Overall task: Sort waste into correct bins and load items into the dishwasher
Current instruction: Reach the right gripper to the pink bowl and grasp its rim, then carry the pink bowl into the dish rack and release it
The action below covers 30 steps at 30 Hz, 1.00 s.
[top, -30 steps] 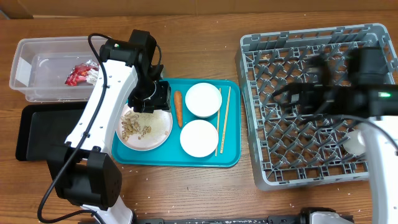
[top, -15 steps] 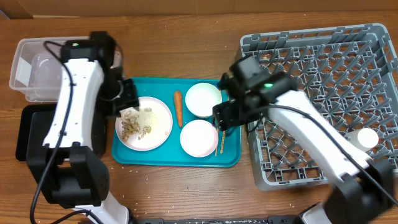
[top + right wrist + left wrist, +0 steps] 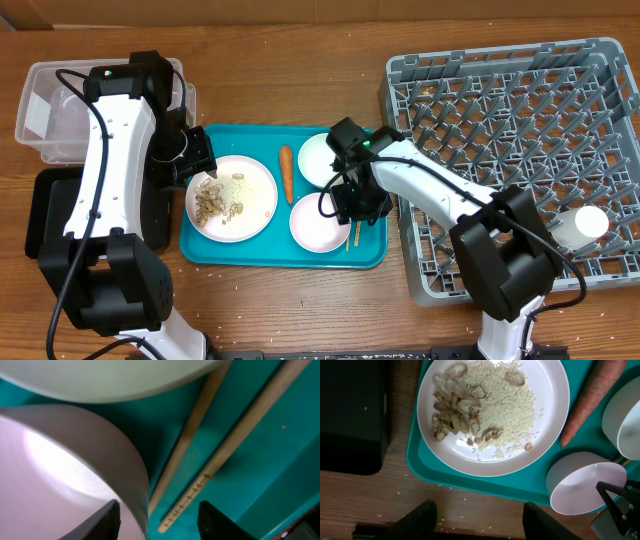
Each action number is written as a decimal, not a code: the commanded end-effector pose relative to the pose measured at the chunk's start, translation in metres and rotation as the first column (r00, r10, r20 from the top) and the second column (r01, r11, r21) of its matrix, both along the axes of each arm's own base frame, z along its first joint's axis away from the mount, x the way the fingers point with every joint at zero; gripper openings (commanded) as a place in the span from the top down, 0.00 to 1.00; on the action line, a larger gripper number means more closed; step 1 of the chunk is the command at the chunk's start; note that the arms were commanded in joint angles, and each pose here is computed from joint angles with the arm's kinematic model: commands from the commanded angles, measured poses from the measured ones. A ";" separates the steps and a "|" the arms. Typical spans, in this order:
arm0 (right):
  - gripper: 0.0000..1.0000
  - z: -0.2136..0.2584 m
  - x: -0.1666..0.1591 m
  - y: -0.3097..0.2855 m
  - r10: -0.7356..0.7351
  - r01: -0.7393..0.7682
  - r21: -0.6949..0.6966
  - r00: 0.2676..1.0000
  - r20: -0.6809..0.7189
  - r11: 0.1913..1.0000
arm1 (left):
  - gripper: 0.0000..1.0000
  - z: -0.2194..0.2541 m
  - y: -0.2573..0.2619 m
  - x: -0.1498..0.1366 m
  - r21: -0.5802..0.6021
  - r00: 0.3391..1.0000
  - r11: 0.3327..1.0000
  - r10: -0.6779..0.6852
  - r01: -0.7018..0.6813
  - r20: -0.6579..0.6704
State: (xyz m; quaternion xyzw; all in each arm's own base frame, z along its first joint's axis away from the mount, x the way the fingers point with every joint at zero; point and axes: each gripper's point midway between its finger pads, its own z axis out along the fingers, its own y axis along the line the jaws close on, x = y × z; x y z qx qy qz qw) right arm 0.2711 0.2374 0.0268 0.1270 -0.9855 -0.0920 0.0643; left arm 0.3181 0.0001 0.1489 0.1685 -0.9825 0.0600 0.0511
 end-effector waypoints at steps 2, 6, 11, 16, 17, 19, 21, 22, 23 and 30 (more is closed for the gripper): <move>0.73 -0.006 -0.002 0.002 -0.011 0.011 -0.019 1.000 -0.010 1.000 | 0.43 0.007 0.002 0.002 0.009 1.000 1.000 0.014 -0.014 0.026; 0.90 -0.004 -0.004 -0.003 -0.024 0.023 -0.034 0.999 -0.022 0.999 | 0.43 0.007 0.002 0.002 0.009 1.000 1.000 0.014 -0.014 0.026; 0.96 0.024 0.012 -0.021 -0.064 0.066 -0.077 0.998 0.022 0.995 | 0.42 0.007 0.002 0.002 0.009 1.000 1.000 0.014 -0.014 0.026; 0.96 0.079 0.038 -0.034 -0.096 0.108 -0.065 0.982 0.165 0.992 | 0.43 0.007 0.002 0.002 0.009 1.000 1.000 0.014 -0.014 0.025; 0.96 0.092 0.044 -0.038 -0.106 0.121 -0.060 0.974 0.202 0.991 | 0.43 0.007 0.002 0.001 0.009 1.000 1.000 0.014 -0.014 0.023; 0.96 0.121 0.056 -0.051 -0.134 0.156 -0.053 0.948 0.289 0.986 | 0.43 0.007 0.002 0.001 0.009 1.000 1.000 0.013 -0.013 0.022; 0.96 0.150 0.068 -0.077 -0.190 0.239 -0.077 0.898 0.398 0.968 | 0.43 0.007 0.002 0.001 0.009 1.000 1.000 0.010 -0.010 0.023; 0.96 0.162 0.073 -0.092 -0.215 0.287 -0.096 0.867 0.450 0.953 | 0.43 0.007 0.002 0.001 0.009 1.000 1.000 0.009 -0.009 0.023; 0.96 0.176 0.078 -0.112 -0.237 0.346 -0.124 0.822 0.518 0.930 | 0.42 0.007 0.002 0.001 0.009 1.000 1.000 0.007 -0.007 0.023; 0.96 0.257 0.084 -0.258 -0.287 0.776 -0.225 0.462 0.839 0.589 | 0.43 0.007 0.002 0.001 0.008 1.000 1.000 0.006 -0.006 0.023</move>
